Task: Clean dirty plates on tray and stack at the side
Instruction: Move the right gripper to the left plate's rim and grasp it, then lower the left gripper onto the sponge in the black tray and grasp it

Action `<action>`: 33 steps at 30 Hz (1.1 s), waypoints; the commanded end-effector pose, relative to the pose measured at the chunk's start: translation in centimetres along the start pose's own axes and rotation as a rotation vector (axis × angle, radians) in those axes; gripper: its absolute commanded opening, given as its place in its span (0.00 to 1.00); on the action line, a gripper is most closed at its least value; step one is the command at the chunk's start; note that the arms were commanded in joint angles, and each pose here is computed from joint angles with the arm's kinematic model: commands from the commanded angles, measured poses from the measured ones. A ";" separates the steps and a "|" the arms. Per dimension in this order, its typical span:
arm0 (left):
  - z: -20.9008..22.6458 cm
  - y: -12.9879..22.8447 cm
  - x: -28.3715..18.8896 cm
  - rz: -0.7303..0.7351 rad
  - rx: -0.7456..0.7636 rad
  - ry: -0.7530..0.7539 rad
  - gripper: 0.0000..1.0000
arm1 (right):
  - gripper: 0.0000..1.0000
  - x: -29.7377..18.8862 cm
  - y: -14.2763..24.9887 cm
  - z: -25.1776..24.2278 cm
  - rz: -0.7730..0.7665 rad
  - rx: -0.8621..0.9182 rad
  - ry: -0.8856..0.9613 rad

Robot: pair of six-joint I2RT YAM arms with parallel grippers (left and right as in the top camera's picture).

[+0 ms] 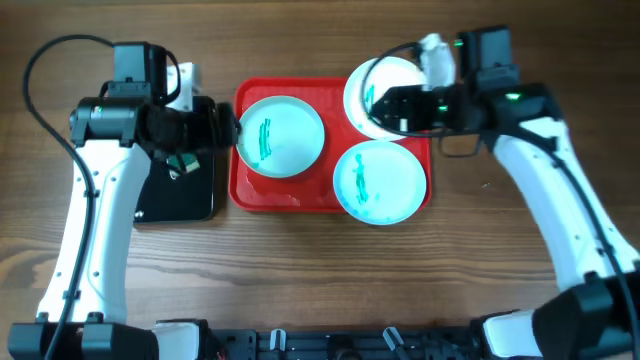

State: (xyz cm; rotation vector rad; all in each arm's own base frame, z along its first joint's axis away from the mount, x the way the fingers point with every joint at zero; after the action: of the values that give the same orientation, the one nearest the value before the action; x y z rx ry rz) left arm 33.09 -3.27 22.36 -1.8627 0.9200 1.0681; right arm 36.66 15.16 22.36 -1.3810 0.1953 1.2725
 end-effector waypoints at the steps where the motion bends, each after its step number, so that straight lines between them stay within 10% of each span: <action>1: 4.0 -2.7 -1.0 -0.130 -0.335 -0.133 1.00 | 0.74 2.6 -0.7 1.2 0.031 0.056 0.032; 33: 8.5 -3.5 2.6 -0.027 -0.385 -0.250 0.99 | 0.41 22.2 1.7 -0.1 0.239 -0.060 0.204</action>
State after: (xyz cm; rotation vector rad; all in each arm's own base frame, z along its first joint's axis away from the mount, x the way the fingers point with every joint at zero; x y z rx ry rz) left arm 33.97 4.59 17.81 -1.9924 0.5883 1.5135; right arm 43.30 27.09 5.27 -1.5020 0.4440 1.3837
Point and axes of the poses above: each gripper's point midway between its finger pads, its own x axis out along the fingers, its own z axis along the line the jaws close on, y = z × x, the point moved 3 cm from there along -x, back along the fingers, and after that the axes turned 15 degrees about -x, right-handed, at the moved point
